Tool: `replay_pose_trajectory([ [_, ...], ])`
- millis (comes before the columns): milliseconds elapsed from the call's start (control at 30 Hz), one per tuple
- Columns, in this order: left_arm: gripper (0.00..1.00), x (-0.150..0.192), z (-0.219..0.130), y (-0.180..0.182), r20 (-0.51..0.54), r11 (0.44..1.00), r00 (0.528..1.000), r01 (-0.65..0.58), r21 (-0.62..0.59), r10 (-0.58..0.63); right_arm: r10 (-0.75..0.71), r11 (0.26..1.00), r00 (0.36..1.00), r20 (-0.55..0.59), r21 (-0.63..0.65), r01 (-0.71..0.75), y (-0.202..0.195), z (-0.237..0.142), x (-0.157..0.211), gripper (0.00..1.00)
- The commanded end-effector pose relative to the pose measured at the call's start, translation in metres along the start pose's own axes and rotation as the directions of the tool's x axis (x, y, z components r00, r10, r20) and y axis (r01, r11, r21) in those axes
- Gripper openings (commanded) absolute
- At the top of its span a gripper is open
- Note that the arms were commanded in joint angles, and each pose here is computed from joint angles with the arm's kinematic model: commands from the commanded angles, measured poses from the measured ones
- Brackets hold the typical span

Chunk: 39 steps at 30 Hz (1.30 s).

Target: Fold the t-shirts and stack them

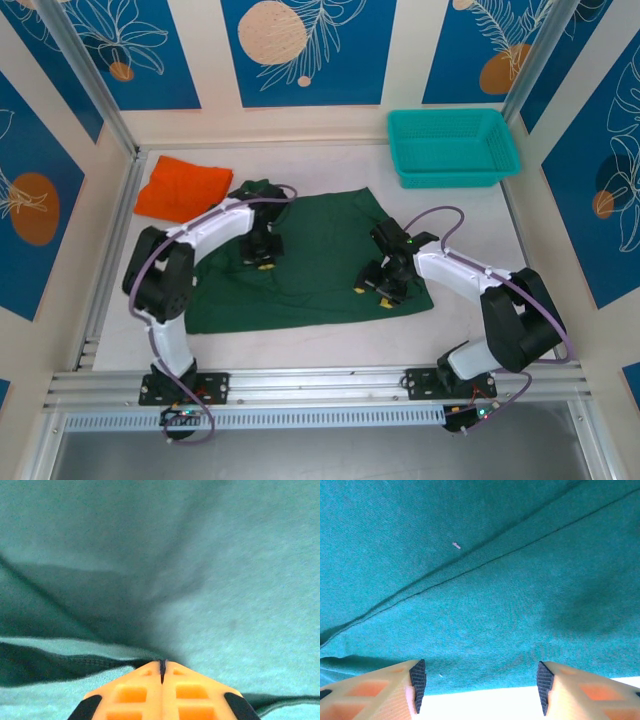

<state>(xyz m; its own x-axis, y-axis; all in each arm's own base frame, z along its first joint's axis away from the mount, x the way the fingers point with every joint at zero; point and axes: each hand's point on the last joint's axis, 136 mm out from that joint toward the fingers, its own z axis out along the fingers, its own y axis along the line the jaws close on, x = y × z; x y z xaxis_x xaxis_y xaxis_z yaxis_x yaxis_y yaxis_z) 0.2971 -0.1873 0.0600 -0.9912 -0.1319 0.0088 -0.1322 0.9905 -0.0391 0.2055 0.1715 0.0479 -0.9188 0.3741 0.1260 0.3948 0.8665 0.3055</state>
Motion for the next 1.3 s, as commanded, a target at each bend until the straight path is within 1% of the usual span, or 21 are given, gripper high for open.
replay_pose_trajectory([
  [0, 0.0, 0.0, 0.001, 0.002, -0.026, 0.981, 0.989, -0.145, -0.127, 0.143, 0.021, 1.0, 0.999, -0.024, -0.003, -0.021, 0.005, -0.003, 0.002, 0.63],
  [267, 0.01, -0.015, 0.014, -0.022, -0.049, 0.927, 0.952, -0.305, -0.217, 0.301, 0.031, 1.0, 0.999, -0.027, 0.005, -0.031, 0.004, -0.004, 0.002, 0.63],
  [367, 0.11, -0.022, 0.011, -0.026, -0.039, 0.918, 0.948, -0.317, -0.239, 0.317, 0.042, 0.999, 0.999, -0.023, 0.012, -0.042, 0.002, -0.006, 0.001, 0.63],
  [433, 0.13, -0.029, 0.001, -0.032, -0.001, 0.923, 0.948, -0.31, -0.228, 0.319, 0.054, 0.998, 0.998, -0.013, 0.027, -0.054, -0.002, -0.009, -0.001, 0.63],
  [500, 0.23, -0.037, -0.015, -0.044, 0.052, 0.935, 0.947, -0.301, -0.189, 0.316, 0.084, 0.996, 0.996, -0.002, 0.044, -0.083, -0.009, -0.012, -0.003, 0.63],
  [567, 0.28, -0.045, -0.034, -0.056, 0.109, 0.945, 0.944, -0.295, -0.145, 0.311, 0.131, 0.99, 0.991, 0.01, 0.058, -0.131, -0.018, -0.015, -0.005, 0.63],
  [633, 0.45, -0.053, -0.058, -0.059, 0.172, 0.962, 0.948, -0.254, -0.096, 0.267, 0.183, 0.981, 0.983, 0.024, 0.054, -0.184, -0.026, -0.02, -0.009, 0.63],
  [667, 0.49, -0.058, -0.069, -0.055, 0.197, 0.975, 0.955, -0.211, -0.063, 0.22, 0.207, 0.977, 0.978, 0.032, 0.053, -0.208, -0.031, -0.022, -0.01, 0.63],
  [767, 0.54, -0.064, -0.092, -0.032, 0.237, 0.995, 0.968, -0.099, 0.028, 0.089, 0.254, 0.966, 0.966, 0.054, 0.036, -0.256, -0.039, -0.028, -0.013, 0.61],
  [833, 0.54, -0.06, -0.097, -0.016, 0.233, 0.996, 0.971, -0.064, 0.065, 0.047, 0.259, 0.965, 0.963, 0.07, 0.016, -0.261, -0.039, -0.032, -0.014, 0.59],
  [867, 0.53, -0.053, -0.095, -0.008, 0.215, 0.996, 0.976, -0.051, 0.079, 0.033, 0.257, 0.966, 0.963, 0.078, 0.007, -0.258, -0.038, -0.034, -0.015, 0.58],
  [933, 0.4, -0.034, -0.083, 0.005, 0.159, 0.994, 0.987, -0.018, 0.109, 0.001, 0.25, 0.968, 0.965, 0.083, -0.02, -0.25, -0.035, -0.036, -0.014, 0.56],
  [967, 0.35, -0.021, -0.073, 0.011, 0.128, 0.991, 0.992, 0.004, 0.13, -0.021, 0.253, 0.967, 0.964, 0.076, -0.033, -0.252, -0.034, -0.035, -0.013, 0.53],
  [1000, 0.31, -0.007, -0.064, 0.017, 0.097, 0.988, 0.994, 0.027, 0.151, -0.042, 0.256, 0.966, 0.965, 0.063, -0.046, -0.253, -0.032, -0.032, -0.011, 0.5],
  [1100, 0.3, 0.026, -0.032, 0.032, 0.03, 0.981, 0.995, 0.09, 0.172, -0.097, 0.265, 0.962, 0.964, 0.009, -0.07, -0.264, -0.027, -0.021, -0.004, 0.42],
  [1167, 0.29, 0.044, -0.014, 0.035, -0.023, 0.973, 0.992, 0.127, 0.194, -0.125, 0.276, 0.959, 0.961, -0.027, -0.066, -0.277, -0.027, -0.014, 0.0, 0.37],
  [1267, 0.29, 0.062, 0.01, 0.049, -0.047, 0.969, 0.984, 0.179, 0.17, -0.174, 0.31, 0.95, 0.95, -0.041, -0.029, -0.311, -0.034, -0.005, 0.004, 0.37],
])
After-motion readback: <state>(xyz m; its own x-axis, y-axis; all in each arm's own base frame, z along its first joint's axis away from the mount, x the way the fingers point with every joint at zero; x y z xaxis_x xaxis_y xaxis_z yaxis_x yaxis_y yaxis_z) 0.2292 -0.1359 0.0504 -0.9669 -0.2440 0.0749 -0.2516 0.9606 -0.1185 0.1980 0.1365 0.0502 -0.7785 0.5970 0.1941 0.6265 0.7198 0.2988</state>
